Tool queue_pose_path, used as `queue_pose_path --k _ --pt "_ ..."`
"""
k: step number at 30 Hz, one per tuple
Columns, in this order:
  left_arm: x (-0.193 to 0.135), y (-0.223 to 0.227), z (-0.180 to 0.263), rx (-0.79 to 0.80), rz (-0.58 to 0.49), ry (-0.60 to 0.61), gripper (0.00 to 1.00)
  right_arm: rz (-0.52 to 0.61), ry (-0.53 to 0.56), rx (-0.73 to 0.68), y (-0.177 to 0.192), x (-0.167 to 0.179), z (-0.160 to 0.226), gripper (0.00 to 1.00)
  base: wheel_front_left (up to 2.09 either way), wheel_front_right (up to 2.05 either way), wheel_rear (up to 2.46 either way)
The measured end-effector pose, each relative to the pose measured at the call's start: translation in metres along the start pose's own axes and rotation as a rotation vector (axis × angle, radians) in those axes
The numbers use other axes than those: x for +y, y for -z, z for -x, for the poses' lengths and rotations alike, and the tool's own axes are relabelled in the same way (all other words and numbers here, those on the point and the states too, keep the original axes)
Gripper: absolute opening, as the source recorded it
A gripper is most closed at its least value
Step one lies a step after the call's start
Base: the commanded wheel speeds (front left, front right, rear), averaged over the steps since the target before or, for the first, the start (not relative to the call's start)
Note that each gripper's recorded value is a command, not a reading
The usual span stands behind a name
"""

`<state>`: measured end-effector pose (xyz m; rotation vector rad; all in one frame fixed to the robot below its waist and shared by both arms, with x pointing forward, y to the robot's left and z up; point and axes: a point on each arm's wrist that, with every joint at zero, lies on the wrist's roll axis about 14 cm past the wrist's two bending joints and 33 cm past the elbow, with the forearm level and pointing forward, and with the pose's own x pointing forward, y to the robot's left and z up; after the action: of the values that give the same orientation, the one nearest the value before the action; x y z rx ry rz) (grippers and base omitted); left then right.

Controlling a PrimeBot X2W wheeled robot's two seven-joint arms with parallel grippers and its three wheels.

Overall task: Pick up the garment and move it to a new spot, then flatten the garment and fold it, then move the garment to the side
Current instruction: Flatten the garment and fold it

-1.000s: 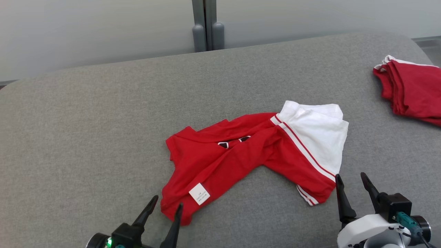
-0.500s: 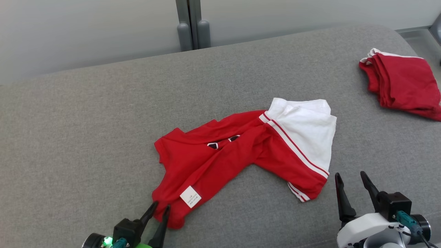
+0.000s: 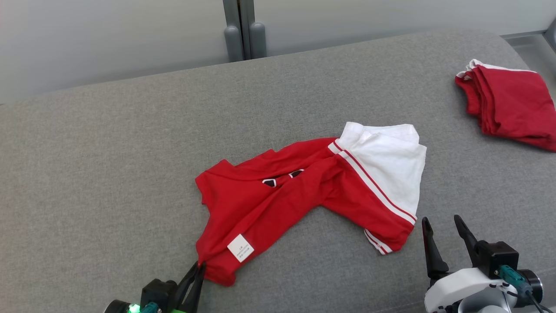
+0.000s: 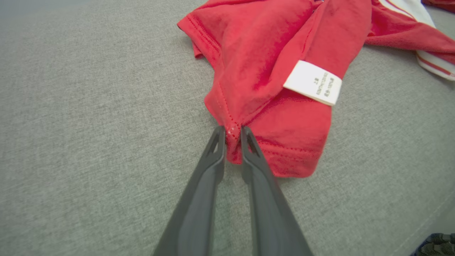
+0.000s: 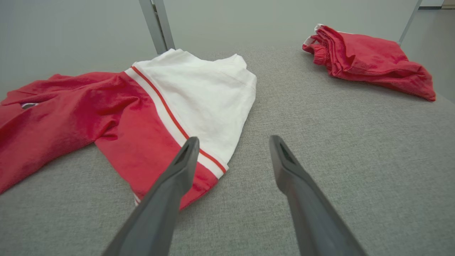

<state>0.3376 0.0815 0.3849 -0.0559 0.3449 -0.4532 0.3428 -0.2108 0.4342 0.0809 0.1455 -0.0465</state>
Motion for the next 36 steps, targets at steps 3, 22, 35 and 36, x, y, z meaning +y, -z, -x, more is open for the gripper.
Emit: queue_pose_path --k 3,22,35,36 --pt "-0.002 -0.001 -0.002 -0.002 0.007 0.004 0.00 0.000 0.002 -0.001 0.000 -0.001 0.000 1.00 0.00 0.00 0.00" --pt "0.029 -0.118 0.006 -0.307 -0.153 -0.076 0.00 -0.007 -0.050 -0.012 -0.003 0.016 -0.004 1.00 0.00 0.00 0.00" --pt "-0.006 -0.034 0.051 -0.102 -0.050 -0.060 0.00 -0.017 -0.063 -0.005 0.000 0.020 0.001 1.00 0.00 0.00 0.00" --pt "-0.010 -0.026 0.055 -0.086 -0.029 -0.060 0.00 -0.016 -0.065 -0.002 0.001 0.021 0.001 1.00 0.00 0.00 0.00"
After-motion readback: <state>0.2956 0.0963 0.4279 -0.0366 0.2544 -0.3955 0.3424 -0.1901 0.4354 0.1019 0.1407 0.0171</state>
